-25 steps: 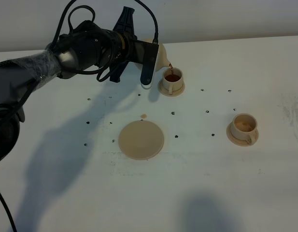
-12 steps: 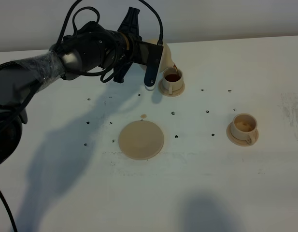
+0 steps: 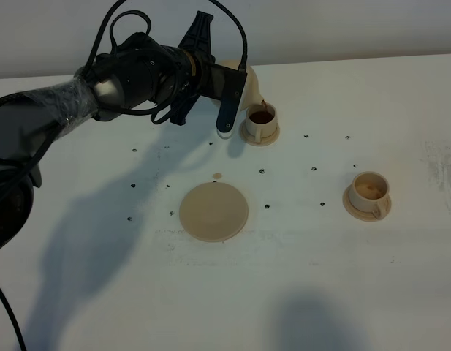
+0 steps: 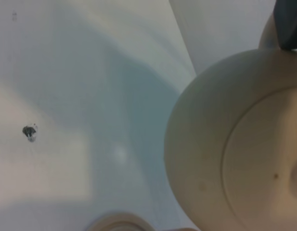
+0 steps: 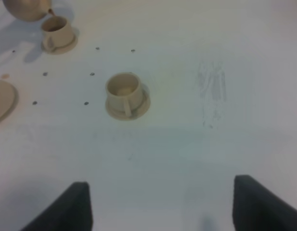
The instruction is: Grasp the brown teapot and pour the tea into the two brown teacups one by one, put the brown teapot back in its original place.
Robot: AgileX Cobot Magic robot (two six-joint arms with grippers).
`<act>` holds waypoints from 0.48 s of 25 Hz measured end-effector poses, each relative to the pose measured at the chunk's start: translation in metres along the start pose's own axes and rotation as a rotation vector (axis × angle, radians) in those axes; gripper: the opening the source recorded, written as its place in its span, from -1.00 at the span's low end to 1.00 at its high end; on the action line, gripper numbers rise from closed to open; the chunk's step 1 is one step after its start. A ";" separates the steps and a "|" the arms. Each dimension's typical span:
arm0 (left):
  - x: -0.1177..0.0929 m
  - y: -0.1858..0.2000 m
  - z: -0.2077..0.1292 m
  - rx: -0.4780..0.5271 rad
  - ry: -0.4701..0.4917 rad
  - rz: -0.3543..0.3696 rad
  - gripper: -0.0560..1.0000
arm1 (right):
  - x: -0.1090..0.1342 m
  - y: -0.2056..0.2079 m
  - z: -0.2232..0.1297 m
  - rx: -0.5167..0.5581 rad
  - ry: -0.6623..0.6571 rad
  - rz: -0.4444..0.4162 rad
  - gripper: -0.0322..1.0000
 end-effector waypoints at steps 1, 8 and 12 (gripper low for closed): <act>0.000 0.000 0.000 0.000 -0.002 0.000 -0.73 | 0.000 0.000 0.000 0.000 0.000 0.000 0.21; 0.001 0.000 -0.001 0.006 -0.023 0.004 -0.73 | 0.000 0.000 0.000 0.000 0.000 0.000 0.21; 0.001 0.000 -0.001 0.007 -0.031 0.005 -0.73 | 0.000 0.000 0.000 0.000 0.000 0.000 0.21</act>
Point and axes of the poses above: a point on each arm's last joint axis where the gripper is mounted, y pointing back along that axis away from the gripper, x along the wrist's bending axis when the last joint is at zero, z = x × y, the point moved 6 cm from there along -y, pointing out along that axis toward the gripper, and after that the axes turned 13 degrees about y, right-handed, at the moved point
